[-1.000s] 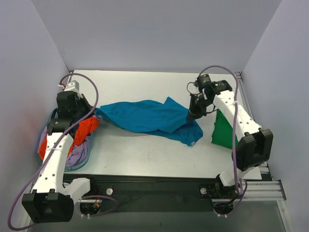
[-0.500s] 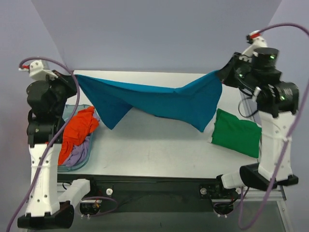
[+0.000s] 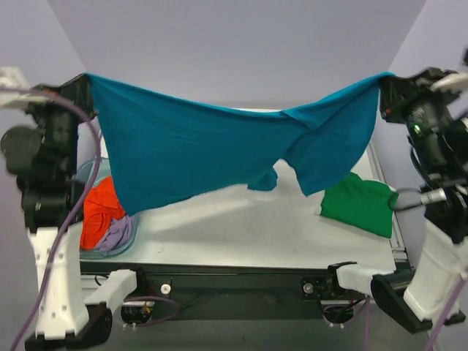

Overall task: Fold and stack the t-shirts
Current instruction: Flatten out the tshirt

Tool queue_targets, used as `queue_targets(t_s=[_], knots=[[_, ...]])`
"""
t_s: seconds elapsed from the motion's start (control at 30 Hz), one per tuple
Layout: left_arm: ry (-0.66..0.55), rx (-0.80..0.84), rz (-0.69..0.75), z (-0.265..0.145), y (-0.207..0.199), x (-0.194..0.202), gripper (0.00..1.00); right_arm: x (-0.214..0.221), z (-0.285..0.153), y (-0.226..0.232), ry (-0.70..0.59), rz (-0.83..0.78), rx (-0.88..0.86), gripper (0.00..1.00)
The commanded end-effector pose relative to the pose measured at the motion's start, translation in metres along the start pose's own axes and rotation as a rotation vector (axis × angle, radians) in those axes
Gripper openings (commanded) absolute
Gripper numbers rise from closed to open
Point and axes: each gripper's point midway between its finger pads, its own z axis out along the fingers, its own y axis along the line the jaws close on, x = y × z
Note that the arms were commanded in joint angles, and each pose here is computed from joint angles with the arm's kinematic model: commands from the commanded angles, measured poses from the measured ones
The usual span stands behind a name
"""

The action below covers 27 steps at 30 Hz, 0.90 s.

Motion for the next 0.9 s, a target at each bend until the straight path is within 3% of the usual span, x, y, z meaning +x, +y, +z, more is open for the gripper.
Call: queue_targets(t_s=[0.0,0.03,0.13,0.27,0.57,0.87], knots=[[0.303,0.046,-0.062,0.06,0.01,0.107,0.0,0.066,0.089,-0.018,0.152,-0.078,0.078,0.0],[0.378,0.054,-0.075,0.075,0.015,0.137,0.0,0.087,0.109,-0.022,0.2,-0.086,0.084,0.0],[0.433,0.089,-0.058,0.097,0.008,0.169,0.0,0.123,0.146,-0.036,0.276,-0.085,0.117,0.0],[0.453,0.123,-0.055,0.118,0.001,0.187,0.0,0.138,0.175,-0.05,0.3,-0.064,0.152,0.0],[0.33,0.183,-0.048,0.113,-0.028,0.143,0.0,0.107,0.17,-0.034,0.222,-0.019,0.098,0.0],[0.082,0.24,-0.074,0.054,-0.045,0.065,0.0,0.025,0.1,-0.017,-0.029,-0.027,0.035,0.0]])
